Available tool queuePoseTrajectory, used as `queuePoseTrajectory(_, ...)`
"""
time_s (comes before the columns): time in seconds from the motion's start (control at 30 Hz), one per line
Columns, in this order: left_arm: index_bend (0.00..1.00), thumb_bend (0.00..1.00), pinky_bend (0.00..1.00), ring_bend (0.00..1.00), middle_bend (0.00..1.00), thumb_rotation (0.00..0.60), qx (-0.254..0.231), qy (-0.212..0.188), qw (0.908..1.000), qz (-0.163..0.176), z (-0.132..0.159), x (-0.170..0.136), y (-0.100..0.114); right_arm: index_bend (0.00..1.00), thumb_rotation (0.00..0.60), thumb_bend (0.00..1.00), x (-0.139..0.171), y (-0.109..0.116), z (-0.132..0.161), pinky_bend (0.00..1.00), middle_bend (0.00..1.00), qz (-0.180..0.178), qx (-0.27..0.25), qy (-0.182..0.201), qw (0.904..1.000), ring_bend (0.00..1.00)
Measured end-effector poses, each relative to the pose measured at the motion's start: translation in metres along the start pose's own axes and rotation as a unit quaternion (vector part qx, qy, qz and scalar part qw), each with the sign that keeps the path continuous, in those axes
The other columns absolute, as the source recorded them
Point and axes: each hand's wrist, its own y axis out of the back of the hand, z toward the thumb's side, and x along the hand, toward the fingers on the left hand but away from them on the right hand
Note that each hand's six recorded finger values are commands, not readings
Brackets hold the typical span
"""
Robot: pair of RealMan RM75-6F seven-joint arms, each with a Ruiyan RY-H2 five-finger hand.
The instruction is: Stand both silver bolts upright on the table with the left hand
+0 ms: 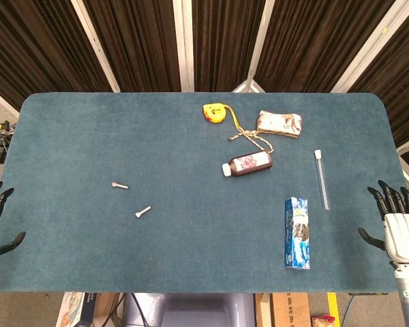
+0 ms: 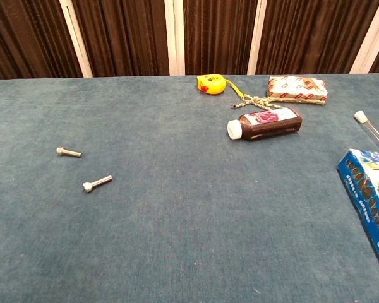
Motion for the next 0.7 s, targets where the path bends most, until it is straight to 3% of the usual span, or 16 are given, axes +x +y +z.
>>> queuePoseTrajectory(0.7, 0.16, 0.31, 0.00, 0.00, 0.00, 0.600, -0.002, -0.008, 0.9999, -0.013, 0.0026, 0.0076, -0.0079, 0.16, 0.600, 0.17, 0.0025, -0.0039, 0.0027, 0.00, 0.08, 0.012, 0.004, 0.002, 0.9999, 0.12)
